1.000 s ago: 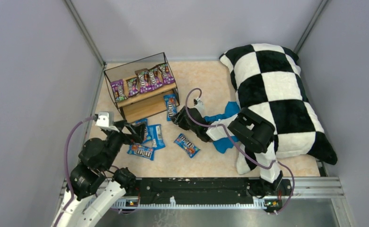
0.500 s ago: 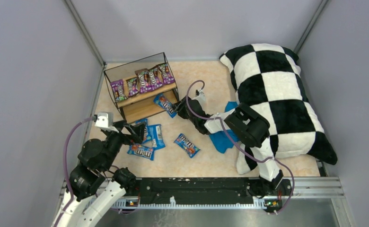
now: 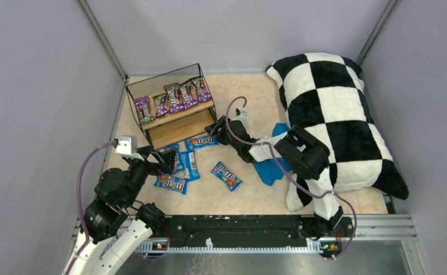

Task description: Place and organize the candy bags onto the shelf

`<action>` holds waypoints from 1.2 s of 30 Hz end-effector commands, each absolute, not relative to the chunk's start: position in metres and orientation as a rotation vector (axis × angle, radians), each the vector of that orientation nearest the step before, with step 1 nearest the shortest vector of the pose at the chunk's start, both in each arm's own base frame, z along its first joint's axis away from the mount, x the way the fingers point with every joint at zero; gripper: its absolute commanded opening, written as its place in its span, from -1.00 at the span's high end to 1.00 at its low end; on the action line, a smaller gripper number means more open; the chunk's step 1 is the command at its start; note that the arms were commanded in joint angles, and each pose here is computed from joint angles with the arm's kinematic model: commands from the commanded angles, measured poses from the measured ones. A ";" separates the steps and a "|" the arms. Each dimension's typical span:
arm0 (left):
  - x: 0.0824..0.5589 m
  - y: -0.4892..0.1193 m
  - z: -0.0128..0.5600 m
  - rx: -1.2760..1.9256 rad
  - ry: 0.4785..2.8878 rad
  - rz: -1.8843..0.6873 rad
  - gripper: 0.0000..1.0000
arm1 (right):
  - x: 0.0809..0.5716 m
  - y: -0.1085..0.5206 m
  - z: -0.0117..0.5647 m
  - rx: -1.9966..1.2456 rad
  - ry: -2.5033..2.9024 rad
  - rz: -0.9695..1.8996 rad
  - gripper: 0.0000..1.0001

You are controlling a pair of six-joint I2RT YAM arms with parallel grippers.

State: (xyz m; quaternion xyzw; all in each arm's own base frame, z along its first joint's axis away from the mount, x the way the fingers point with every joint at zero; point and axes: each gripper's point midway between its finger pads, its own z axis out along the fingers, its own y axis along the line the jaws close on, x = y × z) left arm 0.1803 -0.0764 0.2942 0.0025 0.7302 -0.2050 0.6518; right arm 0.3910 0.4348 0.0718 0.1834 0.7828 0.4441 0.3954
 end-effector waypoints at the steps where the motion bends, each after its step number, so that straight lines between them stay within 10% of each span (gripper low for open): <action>1: 0.184 -0.080 0.303 0.011 1.620 -0.477 -0.97 | 0.368 0.414 0.096 0.314 2.011 1.076 -0.20; 10: 0.184 -0.081 0.303 0.017 1.621 -0.483 -0.97 | 0.352 0.376 0.037 0.073 2.327 1.125 -0.33; 36: 0.187 -0.082 0.299 0.014 1.639 -0.471 -0.97 | 0.298 0.437 0.052 0.095 2.263 1.631 0.72</action>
